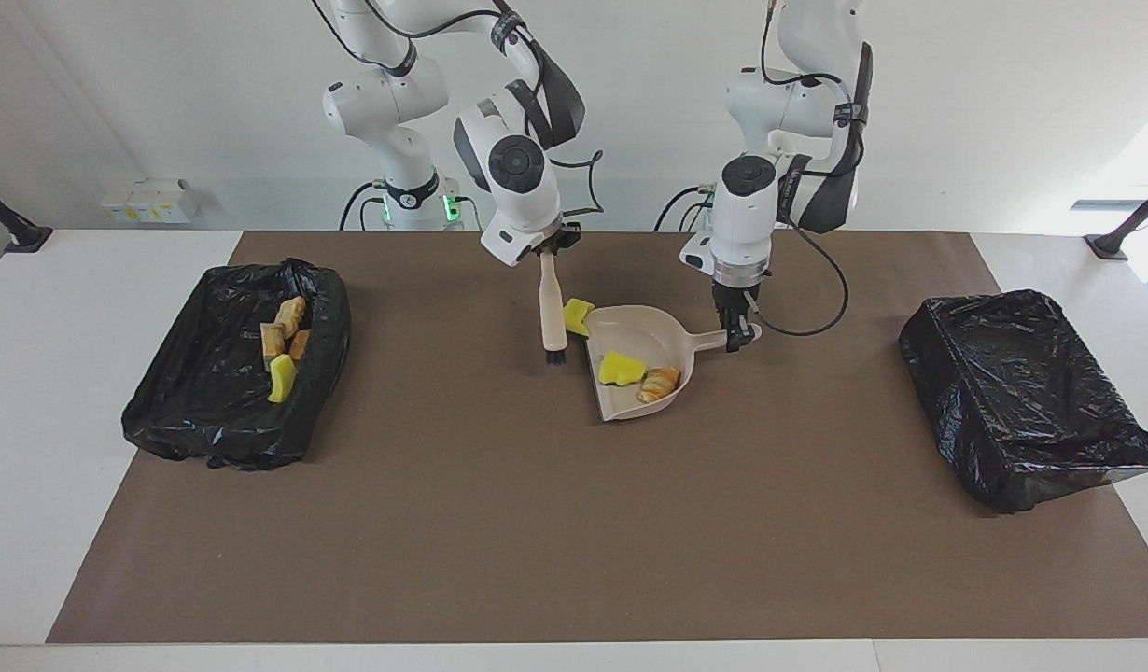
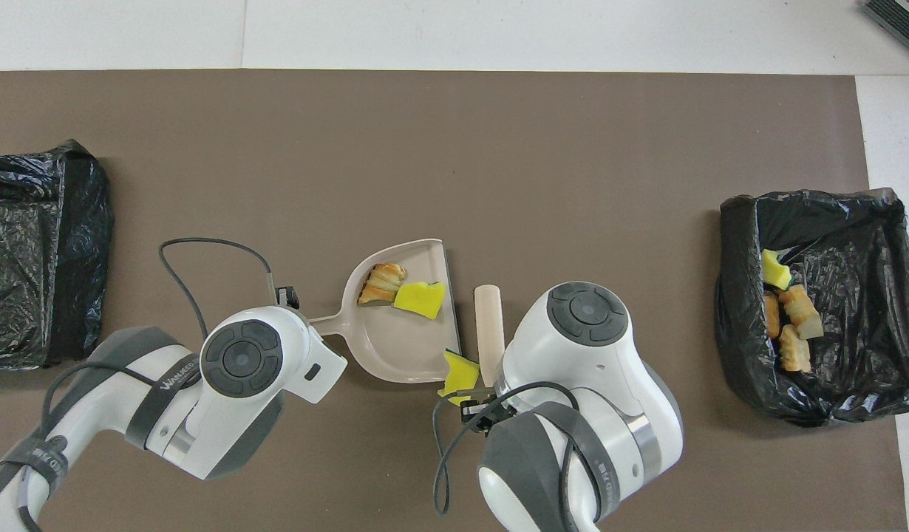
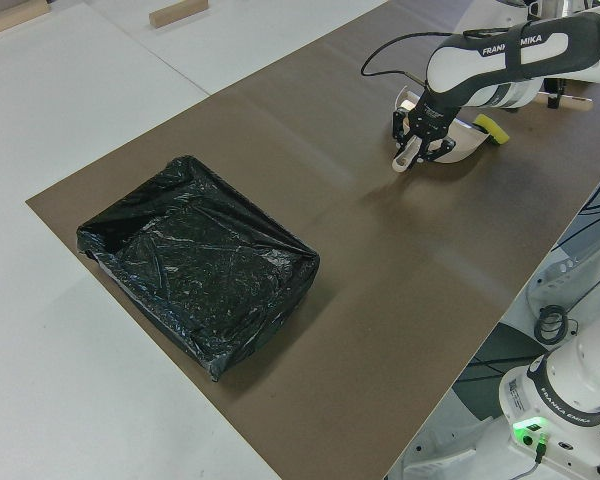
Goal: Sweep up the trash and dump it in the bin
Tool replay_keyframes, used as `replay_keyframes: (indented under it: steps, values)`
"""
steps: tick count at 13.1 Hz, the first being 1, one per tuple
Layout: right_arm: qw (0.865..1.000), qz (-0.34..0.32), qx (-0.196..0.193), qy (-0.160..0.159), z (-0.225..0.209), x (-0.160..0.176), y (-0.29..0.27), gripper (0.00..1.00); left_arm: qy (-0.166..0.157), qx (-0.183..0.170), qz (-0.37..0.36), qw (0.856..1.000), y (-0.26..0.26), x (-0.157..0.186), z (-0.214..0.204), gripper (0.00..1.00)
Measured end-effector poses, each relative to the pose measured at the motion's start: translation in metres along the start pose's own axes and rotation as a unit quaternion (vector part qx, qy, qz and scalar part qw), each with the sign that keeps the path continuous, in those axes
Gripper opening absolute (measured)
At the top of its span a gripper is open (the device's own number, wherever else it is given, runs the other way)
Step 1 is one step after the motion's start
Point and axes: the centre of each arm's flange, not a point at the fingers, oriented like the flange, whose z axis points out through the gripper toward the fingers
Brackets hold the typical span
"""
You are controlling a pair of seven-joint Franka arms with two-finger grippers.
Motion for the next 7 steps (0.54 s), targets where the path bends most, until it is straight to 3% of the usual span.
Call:
replay_keyframes:
  steps: [3, 5, 7]
  values:
    - [1.0, 0.0, -0.005, -0.004, -0.001, -0.001, 0.002, 0.26, -0.001, -0.005, 0.005, 1.0, -0.005, -0.008, 0.001, 0.32]
    - [1.0, 0.002, -0.006, -0.007, -0.001, -0.001, 0.003, 0.26, -0.02, -0.026, 0.009, 0.999, -0.007, -0.008, -0.006, 0.32]
    - [0.999, 0.022, -0.019, -0.04, 0.003, -0.005, 0.013, 0.26, -0.053, -0.043, 0.024, 0.997, -0.011, -0.005, -0.024, 0.32]
